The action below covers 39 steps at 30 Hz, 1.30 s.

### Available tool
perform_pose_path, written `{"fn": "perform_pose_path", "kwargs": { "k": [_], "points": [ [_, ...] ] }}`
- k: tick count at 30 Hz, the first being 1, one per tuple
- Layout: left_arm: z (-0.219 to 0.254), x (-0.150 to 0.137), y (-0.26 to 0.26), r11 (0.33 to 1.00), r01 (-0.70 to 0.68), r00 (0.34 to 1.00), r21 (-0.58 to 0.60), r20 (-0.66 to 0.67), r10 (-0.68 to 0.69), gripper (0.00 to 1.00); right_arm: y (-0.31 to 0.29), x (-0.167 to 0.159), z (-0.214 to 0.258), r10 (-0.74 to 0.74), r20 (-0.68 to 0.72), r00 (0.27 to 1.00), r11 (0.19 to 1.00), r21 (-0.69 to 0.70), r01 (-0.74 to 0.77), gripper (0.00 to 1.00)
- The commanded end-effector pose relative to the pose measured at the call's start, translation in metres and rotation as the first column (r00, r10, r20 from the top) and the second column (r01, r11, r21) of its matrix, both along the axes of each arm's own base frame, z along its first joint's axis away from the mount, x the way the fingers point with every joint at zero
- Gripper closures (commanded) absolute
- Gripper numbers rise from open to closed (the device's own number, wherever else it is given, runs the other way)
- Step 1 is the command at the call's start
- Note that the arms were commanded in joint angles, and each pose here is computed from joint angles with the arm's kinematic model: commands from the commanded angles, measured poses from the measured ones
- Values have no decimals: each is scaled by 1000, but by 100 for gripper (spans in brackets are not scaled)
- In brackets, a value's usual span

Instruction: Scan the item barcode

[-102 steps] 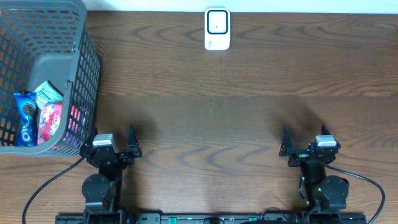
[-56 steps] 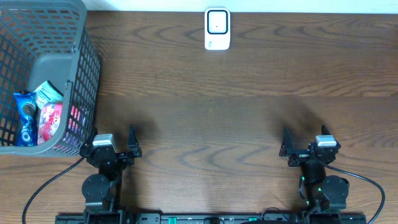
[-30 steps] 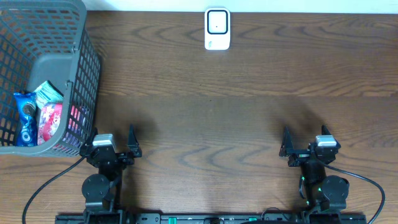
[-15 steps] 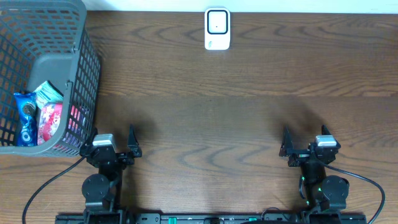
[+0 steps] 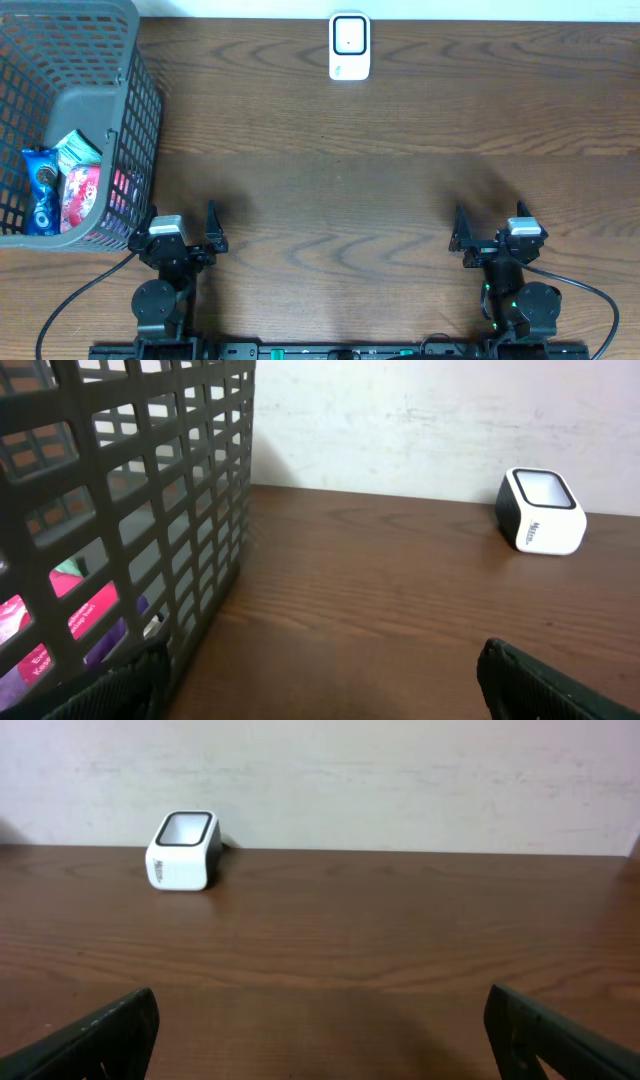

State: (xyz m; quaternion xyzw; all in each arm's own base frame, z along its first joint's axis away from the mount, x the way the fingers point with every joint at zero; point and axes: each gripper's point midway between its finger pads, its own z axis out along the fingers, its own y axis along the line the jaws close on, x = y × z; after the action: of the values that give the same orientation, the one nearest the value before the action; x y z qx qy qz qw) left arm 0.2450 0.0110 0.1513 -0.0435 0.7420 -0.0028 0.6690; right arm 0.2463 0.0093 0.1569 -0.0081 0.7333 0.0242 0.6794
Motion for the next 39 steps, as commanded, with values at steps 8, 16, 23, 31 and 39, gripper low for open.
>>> {"fn": "perform_pose_path", "kwargs": {
  "k": [8, 16, 23, 31, 39],
  "points": [
    [-16, -2, 5, 1000, -27, 998, 16, -55, 28, 2, -2, 0, 0, -6, 0, 1000, 1000, 10, 6, 1],
    [-15, -2, 5, 1000, -26, 998, 16, -54, 27, 2, -2, 0, 0, -6, 0, 1000, 1000, 10, 6, 1],
    [-1, 0, 2, 1000, -10, 1000, -1, 7, 10, 2, -2, 0, 0, -6, 0, 1000, 1000, 10, 6, 1],
    [57, -1, -25, 989, 148, 961, 1, 238, -144, 2, -2, 0, -1, -6, -1, 1000, 1000, 10, 6, 1],
    [93, -11, -36, 977, 213, 929, 3, 310, -203, 2, -2, 0, 0, -6, 0, 1000, 1000, 10, 6, 1]
  ]
}}
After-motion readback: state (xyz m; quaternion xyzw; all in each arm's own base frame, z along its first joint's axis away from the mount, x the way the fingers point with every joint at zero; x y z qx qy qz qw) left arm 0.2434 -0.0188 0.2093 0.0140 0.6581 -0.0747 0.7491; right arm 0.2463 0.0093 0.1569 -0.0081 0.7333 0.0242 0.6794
